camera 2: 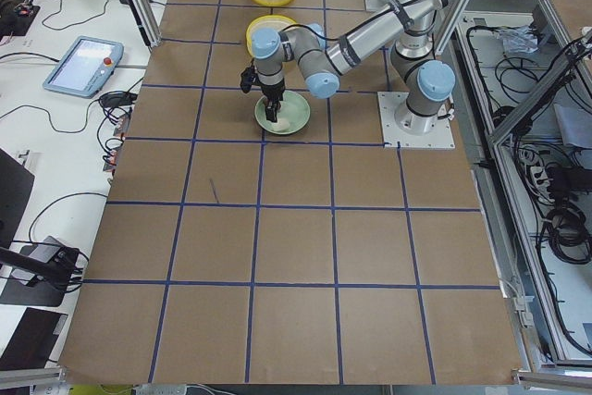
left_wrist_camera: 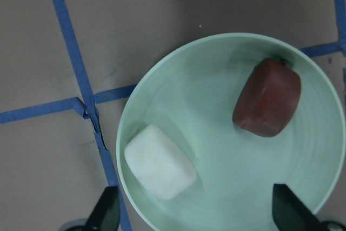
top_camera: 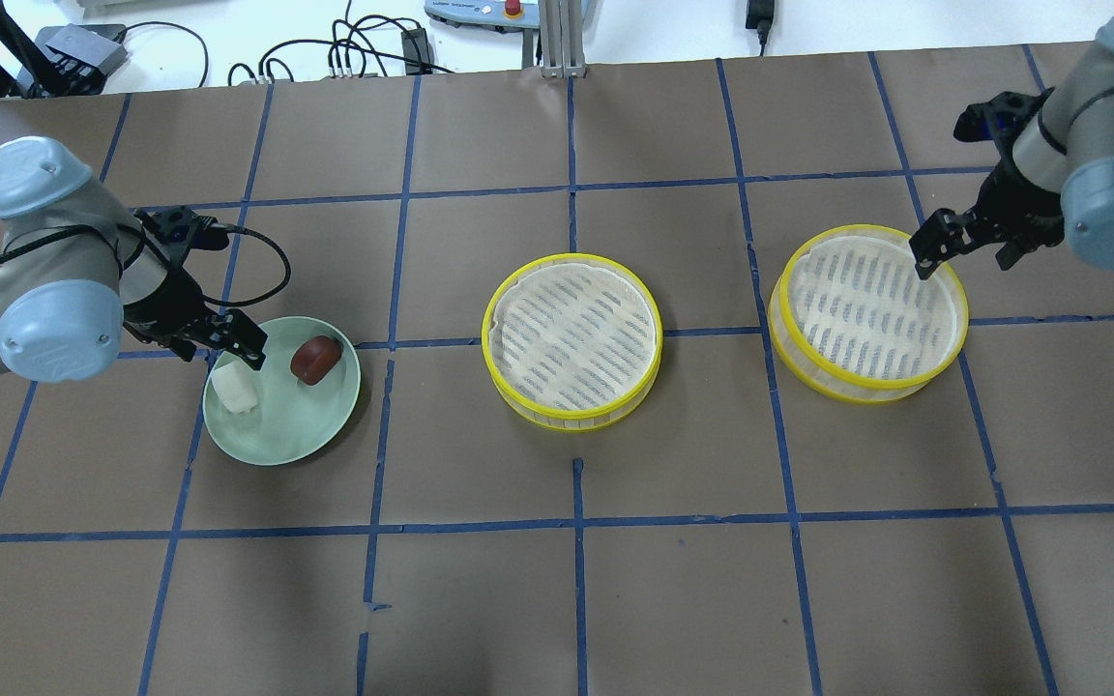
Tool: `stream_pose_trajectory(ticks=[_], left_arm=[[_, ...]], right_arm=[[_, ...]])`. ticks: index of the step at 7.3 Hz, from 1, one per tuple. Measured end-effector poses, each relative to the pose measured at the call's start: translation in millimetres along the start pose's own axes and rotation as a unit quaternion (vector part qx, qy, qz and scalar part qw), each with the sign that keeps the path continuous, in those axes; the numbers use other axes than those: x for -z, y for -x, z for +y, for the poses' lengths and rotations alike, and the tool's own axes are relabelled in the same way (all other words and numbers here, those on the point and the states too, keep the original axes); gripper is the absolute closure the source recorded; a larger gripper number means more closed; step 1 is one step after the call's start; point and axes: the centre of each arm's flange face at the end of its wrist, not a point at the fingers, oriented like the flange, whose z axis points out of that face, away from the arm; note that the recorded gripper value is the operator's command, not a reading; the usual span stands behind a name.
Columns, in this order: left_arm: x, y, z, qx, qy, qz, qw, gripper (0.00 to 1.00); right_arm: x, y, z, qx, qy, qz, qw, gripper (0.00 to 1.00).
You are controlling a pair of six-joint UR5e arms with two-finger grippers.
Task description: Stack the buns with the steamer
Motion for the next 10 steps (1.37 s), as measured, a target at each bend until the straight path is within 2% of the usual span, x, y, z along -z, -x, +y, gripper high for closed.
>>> stream_pose_trajectory(ticks=[1,2,3,4,7,9,10], left_arm=[[-13,5,-3,0.002,0.006,-0.002,1.0000,0.44],[-20,7,-4,0.003,0.010,-0.002,0.9999,0.70],[-24,7,-3,0.003,0.014,-0.002,0.9999,0.98],[-23,8,-4,0.007,0.013,-0.004,0.9999,1.00],[-7,3,-8,0.044,-0.003,-0.013,0.9990,1.00],[44,-27,-12,0.047,-0.040,-0.030,0.9976,1.00],[70,-54,-13,0.048,-0.054,-0.033,0.9969,1.00]], right_arm=[[-28,-11,1,0.005,-0.006,0.003,1.0000,0.05],[-44,-17,0,0.011,-0.010,0.005,0.9999,0.45],[-49,-20,0,0.015,-0.013,0.006,0.9998,0.81],[-51,-21,-1,0.017,-0.015,0.006,0.9997,0.92],[-55,-24,0,0.008,-0.016,0.003,0.9998,0.93],[-51,-27,-1,0.006,-0.017,0.005,0.9998,0.93],[-38,-31,-4,0.005,-0.020,0.010,0.9997,0.93]])
